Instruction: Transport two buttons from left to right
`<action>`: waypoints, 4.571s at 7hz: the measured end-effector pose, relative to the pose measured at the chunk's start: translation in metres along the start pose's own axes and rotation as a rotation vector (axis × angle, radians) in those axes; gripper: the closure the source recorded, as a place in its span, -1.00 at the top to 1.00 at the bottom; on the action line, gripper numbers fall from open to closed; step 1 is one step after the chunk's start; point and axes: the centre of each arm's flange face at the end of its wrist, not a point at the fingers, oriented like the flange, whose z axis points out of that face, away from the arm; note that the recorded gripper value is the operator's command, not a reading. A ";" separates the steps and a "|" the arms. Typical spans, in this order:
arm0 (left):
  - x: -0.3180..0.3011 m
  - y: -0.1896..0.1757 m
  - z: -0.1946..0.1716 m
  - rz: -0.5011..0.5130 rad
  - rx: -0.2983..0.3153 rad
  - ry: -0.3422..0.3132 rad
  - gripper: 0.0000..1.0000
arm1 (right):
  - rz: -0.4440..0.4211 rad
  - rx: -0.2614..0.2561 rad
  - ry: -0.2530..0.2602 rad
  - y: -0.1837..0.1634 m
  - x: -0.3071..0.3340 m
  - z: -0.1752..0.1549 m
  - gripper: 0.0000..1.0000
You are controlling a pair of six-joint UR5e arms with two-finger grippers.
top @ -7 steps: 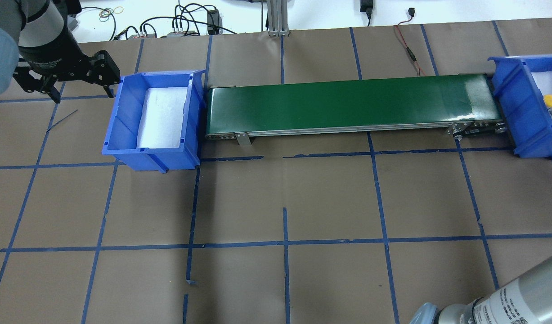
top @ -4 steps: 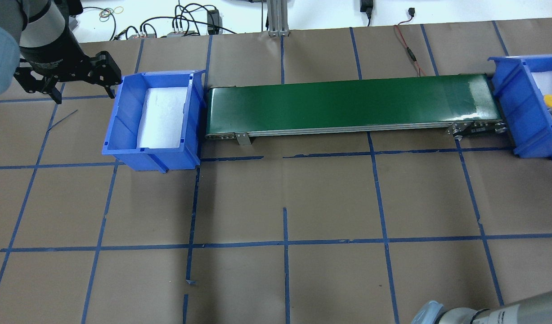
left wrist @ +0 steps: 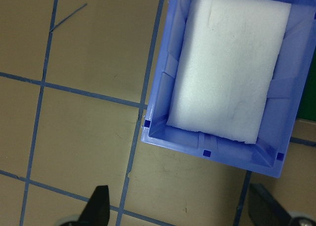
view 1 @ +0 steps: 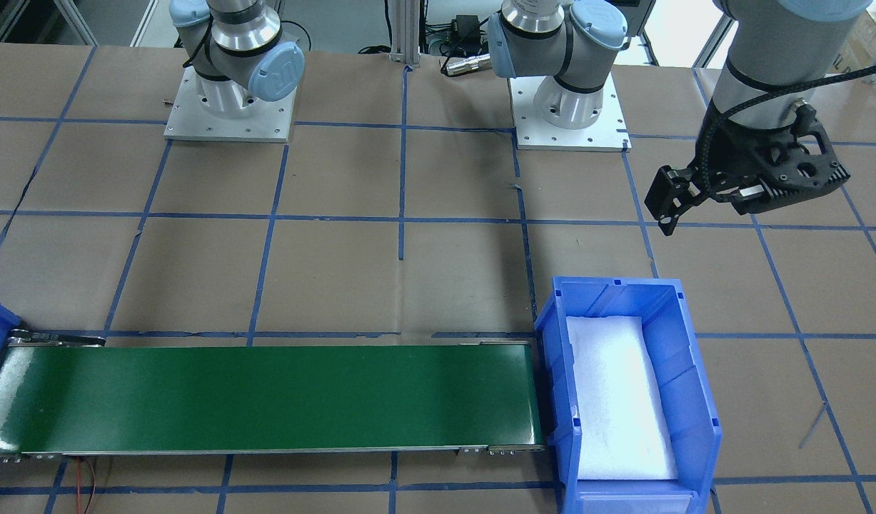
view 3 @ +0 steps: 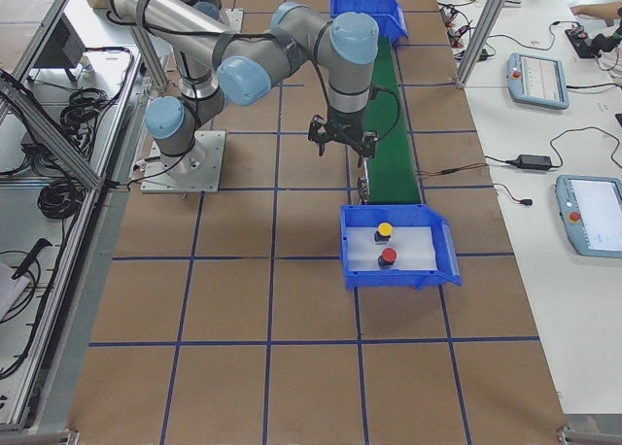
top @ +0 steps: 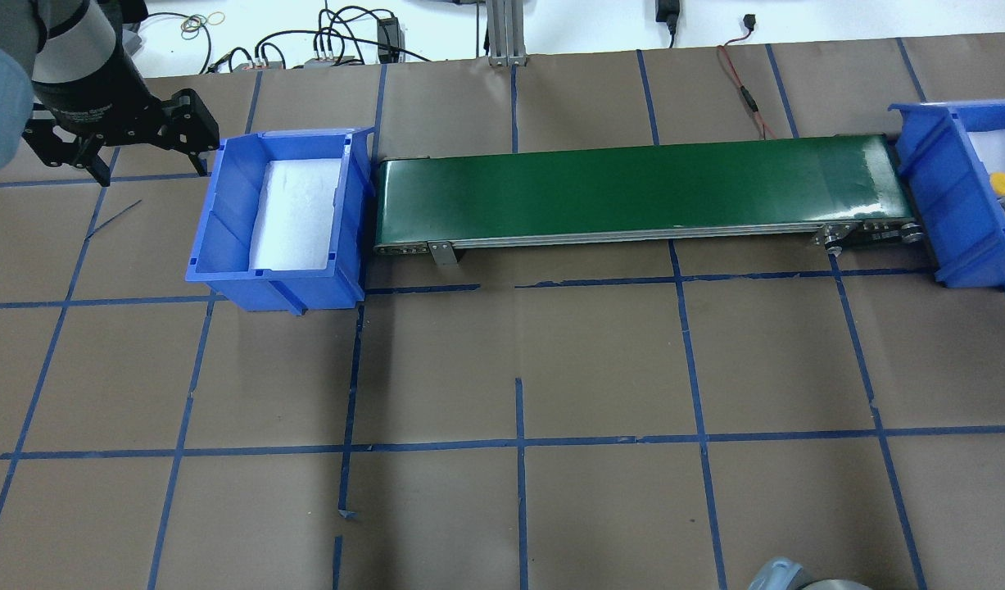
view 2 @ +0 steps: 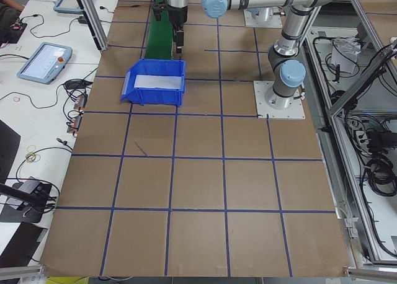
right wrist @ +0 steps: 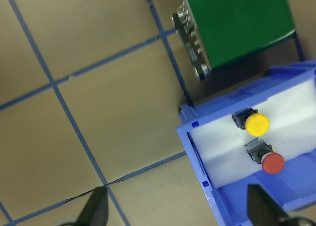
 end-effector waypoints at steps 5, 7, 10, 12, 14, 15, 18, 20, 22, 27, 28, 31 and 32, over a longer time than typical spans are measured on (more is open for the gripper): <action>0.001 0.000 0.005 0.005 -0.006 0.001 1.00 | 0.285 -0.016 0.062 -0.256 -0.084 -0.022 1.00; 0.000 -0.001 0.005 0.004 -0.007 0.000 1.00 | 0.471 0.003 0.072 -0.297 -0.100 -0.016 1.00; 0.000 -0.001 0.005 0.002 -0.007 -0.001 1.00 | 0.768 0.025 0.063 -0.308 -0.107 -0.019 1.00; 0.000 -0.001 0.005 0.001 -0.007 -0.001 1.00 | 0.935 0.068 0.035 -0.312 -0.107 -0.025 1.00; 0.000 -0.001 0.006 0.000 -0.008 -0.001 1.00 | 0.973 0.083 0.016 -0.315 -0.106 -0.025 1.00; 0.000 -0.001 0.006 0.001 -0.008 -0.001 1.00 | 0.975 0.083 0.014 -0.315 -0.106 -0.024 1.00; 0.001 -0.001 0.006 0.001 -0.009 -0.001 1.00 | 0.975 0.078 0.015 -0.315 -0.106 -0.022 1.00; 0.001 -0.001 0.006 0.001 -0.009 -0.001 1.00 | 0.976 0.073 0.018 -0.315 -0.106 -0.021 1.00; 0.000 -0.001 0.006 -0.001 -0.008 -0.001 1.00 | 0.975 0.070 0.018 -0.314 -0.106 -0.021 1.00; 0.000 -0.001 0.006 -0.001 -0.007 -0.001 1.00 | 0.969 0.043 0.000 -0.294 -0.092 -0.013 1.00; 0.000 -0.001 0.006 -0.001 -0.007 -0.001 1.00 | 0.970 0.042 -0.001 -0.293 -0.092 -0.013 1.00; 0.000 -0.001 0.006 -0.001 -0.008 -0.002 1.00 | 0.968 0.041 -0.001 -0.293 -0.093 -0.013 1.00; 0.000 -0.001 0.006 -0.001 -0.008 -0.001 1.00 | 0.968 0.041 -0.001 -0.293 -0.093 -0.013 1.00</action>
